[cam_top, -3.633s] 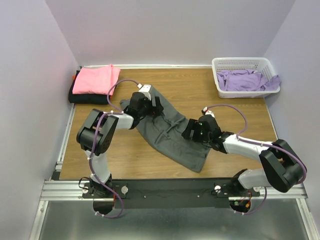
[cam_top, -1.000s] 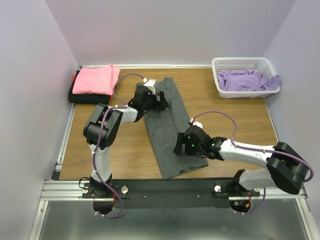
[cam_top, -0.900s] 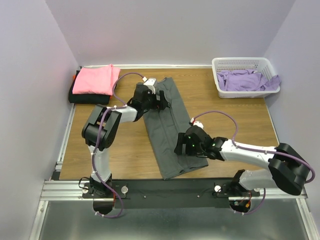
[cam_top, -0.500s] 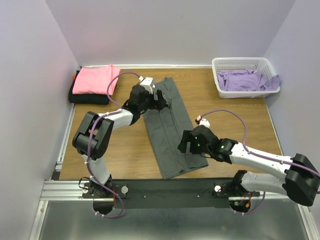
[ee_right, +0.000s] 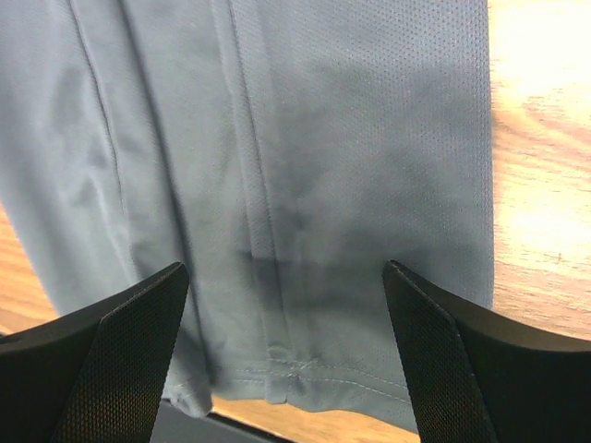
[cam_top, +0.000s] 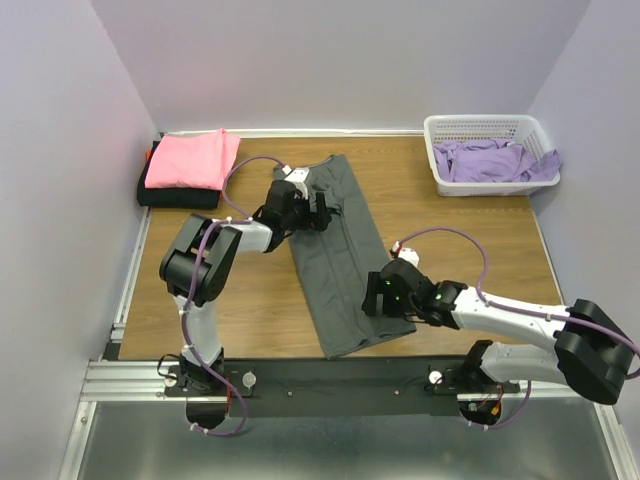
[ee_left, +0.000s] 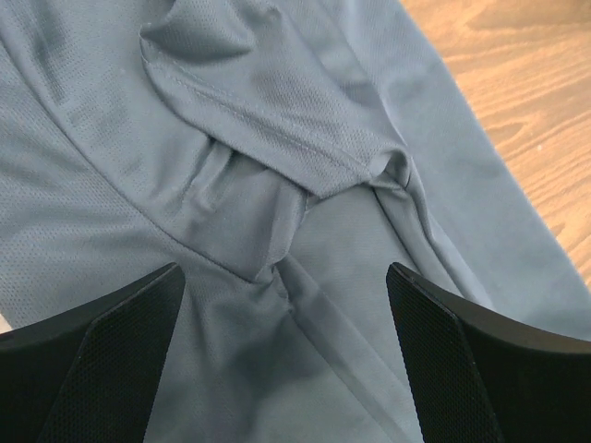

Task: Fold and stack the t-shirts
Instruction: Fold the tshirt

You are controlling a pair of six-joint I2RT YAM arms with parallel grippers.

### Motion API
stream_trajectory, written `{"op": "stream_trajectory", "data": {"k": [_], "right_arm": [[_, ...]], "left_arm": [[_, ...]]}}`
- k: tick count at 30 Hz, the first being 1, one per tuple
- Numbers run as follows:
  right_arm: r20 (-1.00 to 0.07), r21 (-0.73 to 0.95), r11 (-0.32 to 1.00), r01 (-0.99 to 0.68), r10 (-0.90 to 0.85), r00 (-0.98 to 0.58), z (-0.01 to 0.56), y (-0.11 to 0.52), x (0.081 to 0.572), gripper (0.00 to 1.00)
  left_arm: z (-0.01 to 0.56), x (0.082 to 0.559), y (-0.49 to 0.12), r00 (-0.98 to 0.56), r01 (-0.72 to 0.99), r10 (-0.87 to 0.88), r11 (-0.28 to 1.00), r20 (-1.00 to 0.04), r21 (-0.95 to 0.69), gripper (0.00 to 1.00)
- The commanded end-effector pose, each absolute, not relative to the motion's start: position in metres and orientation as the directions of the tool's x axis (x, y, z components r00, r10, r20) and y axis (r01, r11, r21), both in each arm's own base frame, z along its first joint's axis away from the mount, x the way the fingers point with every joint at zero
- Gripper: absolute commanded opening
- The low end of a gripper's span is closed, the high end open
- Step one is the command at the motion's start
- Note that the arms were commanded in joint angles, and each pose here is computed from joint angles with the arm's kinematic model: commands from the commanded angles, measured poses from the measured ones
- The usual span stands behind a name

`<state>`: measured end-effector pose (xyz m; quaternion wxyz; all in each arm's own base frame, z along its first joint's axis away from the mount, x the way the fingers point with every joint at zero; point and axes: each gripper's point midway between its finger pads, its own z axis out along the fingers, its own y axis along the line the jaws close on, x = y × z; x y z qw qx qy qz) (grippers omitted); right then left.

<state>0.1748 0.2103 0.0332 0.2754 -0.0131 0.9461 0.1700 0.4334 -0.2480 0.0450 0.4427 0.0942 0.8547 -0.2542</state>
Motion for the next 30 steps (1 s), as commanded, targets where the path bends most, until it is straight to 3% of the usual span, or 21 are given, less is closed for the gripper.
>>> {"op": "stream_trajectory", "data": {"k": [1,18,30], "right_arm": [[-0.505,0.309,0.945,-0.105,0.069,-0.861,0.016,0.211,0.171,0.93],[-0.486,0.356,0.928,-0.106,0.087,-0.870,0.014,0.224,0.170,0.93],[-0.493,0.401,0.909,-0.119,0.104,-0.864,0.027,0.230,0.167,0.93]], "left_arm": [[0.045,0.443,-0.257,-0.585,0.405,-0.060,0.842,-0.809,-0.355,0.98],[0.032,0.471,-0.272,-0.609,0.418,-0.036,0.835,-0.793,-0.359,0.98],[0.052,0.492,-0.282,-0.577,0.440,-0.060,0.817,-0.815,-0.372,0.98]]}}
